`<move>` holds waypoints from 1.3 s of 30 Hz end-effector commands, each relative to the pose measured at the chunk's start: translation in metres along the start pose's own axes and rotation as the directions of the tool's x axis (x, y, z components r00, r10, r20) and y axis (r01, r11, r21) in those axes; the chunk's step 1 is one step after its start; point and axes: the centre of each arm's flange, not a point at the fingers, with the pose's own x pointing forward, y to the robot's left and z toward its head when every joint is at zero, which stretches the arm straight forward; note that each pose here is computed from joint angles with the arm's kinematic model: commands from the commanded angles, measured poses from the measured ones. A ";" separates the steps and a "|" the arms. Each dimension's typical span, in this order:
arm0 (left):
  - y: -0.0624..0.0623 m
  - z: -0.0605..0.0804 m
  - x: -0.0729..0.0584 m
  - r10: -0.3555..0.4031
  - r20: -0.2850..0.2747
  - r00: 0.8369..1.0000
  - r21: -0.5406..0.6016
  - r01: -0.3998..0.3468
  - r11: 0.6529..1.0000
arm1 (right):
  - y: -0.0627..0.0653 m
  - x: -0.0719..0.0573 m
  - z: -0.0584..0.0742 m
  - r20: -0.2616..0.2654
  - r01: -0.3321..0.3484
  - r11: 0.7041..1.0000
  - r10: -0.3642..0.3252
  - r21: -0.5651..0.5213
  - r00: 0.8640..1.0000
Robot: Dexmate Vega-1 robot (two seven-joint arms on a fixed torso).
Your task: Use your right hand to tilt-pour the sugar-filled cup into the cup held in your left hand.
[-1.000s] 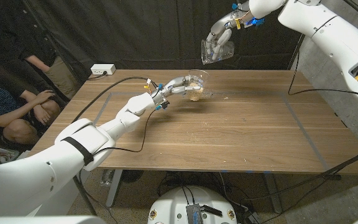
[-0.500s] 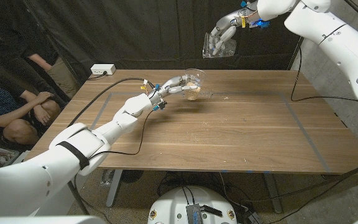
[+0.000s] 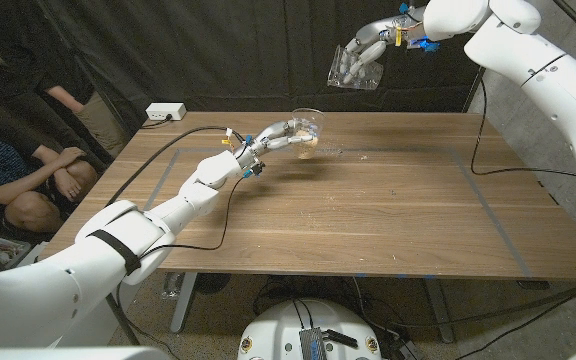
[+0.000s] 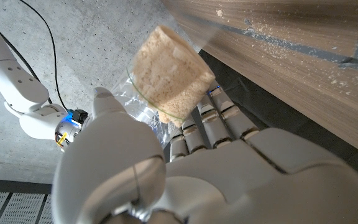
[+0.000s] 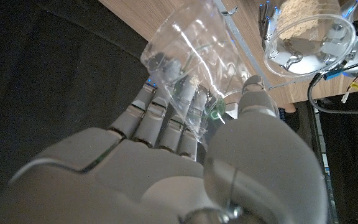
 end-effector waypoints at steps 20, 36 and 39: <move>0.008 0.005 -0.001 0.057 0.030 0.998 -0.014 -0.057 0.998 | 0.019 -0.013 -0.021 -0.062 0.212 0.955 -0.203 0.206 0.977; 0.012 0.012 -0.010 0.081 0.038 0.996 -0.015 -0.081 0.997 | 0.042 -0.022 -0.045 -0.132 0.333 0.883 -0.306 0.330 0.943; 0.013 0.014 -0.012 0.085 0.036 0.996 -0.014 -0.085 0.996 | 0.048 -0.022 -0.048 -0.140 0.347 0.868 -0.318 0.356 0.938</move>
